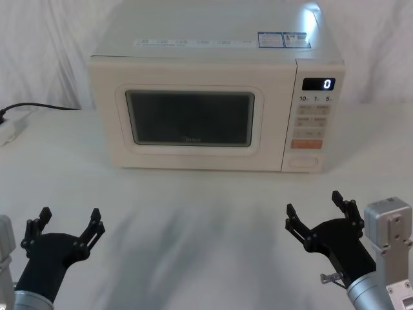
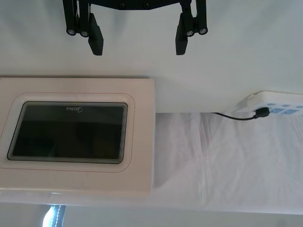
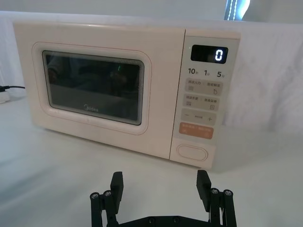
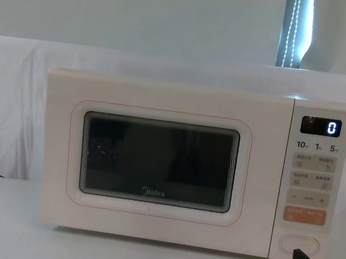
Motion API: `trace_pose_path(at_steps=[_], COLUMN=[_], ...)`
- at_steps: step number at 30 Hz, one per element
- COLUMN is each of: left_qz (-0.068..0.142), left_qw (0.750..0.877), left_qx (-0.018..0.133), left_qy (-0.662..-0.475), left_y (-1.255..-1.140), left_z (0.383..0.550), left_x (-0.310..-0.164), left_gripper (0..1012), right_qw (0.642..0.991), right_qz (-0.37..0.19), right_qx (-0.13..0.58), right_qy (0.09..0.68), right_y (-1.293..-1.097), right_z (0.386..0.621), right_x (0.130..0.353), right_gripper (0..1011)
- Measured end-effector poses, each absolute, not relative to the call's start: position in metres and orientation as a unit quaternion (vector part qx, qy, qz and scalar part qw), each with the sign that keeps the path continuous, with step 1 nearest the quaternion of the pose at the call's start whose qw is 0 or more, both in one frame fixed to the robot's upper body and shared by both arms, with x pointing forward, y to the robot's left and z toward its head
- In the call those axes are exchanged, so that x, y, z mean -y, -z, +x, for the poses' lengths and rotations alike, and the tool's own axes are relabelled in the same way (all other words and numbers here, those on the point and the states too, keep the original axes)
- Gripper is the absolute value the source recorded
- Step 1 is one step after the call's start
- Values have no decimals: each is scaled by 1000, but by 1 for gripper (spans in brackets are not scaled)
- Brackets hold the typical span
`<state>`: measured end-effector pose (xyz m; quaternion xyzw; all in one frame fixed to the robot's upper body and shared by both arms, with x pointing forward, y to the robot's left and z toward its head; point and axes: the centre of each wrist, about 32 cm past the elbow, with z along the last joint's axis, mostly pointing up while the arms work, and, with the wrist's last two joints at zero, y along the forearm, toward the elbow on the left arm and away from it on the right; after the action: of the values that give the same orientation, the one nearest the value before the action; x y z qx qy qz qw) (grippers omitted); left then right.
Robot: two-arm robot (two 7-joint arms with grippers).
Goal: Press the button to open the microwave door with one hand; close the microwave door with the other hand.
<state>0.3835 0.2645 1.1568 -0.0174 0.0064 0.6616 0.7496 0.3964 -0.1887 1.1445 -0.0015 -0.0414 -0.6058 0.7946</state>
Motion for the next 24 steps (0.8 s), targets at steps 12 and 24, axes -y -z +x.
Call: trace_pose_path(at_steps=[12,24], left_qz=[-17,-17], left_qw=[750,750], left_qx=[-6,-6], left_qy=[-662,-662], left_y=[-1157,-1157], left_z=[383,384], left_x=[-265,-265], left_gripper=[1001,1001], right_qw=[795,795], right_qz=[-1,-1], right_qx=[41,41], right_qy=[606,606], right_y=[-1144,-1145], right_z=[396,396], right_x=[189,189], right_gripper=[1002,1002])
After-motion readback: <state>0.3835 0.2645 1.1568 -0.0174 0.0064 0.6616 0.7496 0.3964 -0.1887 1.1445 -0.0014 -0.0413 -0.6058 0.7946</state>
